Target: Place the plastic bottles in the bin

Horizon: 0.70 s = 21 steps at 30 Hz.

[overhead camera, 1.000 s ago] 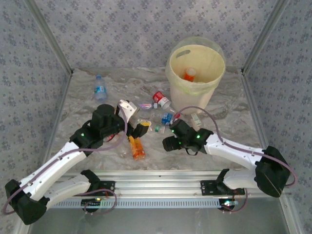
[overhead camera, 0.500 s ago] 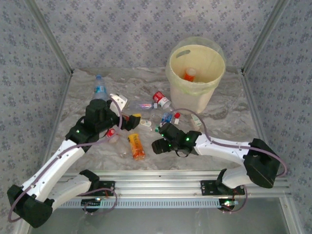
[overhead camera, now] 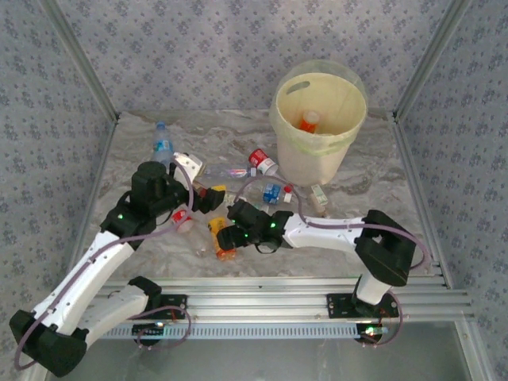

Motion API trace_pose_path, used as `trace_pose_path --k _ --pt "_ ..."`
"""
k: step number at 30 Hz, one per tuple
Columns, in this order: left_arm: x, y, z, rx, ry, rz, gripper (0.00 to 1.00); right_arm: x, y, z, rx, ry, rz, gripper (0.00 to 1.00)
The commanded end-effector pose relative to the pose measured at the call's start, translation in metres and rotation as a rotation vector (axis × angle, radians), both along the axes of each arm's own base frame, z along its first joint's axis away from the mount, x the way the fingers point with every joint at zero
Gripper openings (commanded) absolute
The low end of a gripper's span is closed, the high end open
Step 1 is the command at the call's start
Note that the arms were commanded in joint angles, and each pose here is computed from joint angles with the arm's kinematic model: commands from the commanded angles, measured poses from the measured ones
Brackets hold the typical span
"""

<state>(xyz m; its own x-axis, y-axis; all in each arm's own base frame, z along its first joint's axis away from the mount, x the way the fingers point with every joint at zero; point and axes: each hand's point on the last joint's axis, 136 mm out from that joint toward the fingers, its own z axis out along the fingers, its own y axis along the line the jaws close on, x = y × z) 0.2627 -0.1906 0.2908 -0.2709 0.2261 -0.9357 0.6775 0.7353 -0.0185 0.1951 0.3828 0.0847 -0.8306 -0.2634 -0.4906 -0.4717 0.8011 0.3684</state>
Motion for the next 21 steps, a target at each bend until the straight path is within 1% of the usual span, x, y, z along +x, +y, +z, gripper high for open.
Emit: trace_pose_path --k 1,8,21 --pt "0.003 0.007 0.012 -0.007 -0.062 0.035 0.99 -0.001 0.012 -0.005 0.006 0.019 -0.01 0.81" --pt "0.006 0.011 0.015 -0.02 -0.077 0.068 1.0 0.0 0.021 -0.022 -0.01 0.046 -0.009 0.81" --pt "0.002 0.005 0.017 -0.036 -0.066 0.026 1.0 -0.001 0.029 -0.045 -0.088 0.075 0.003 0.81"
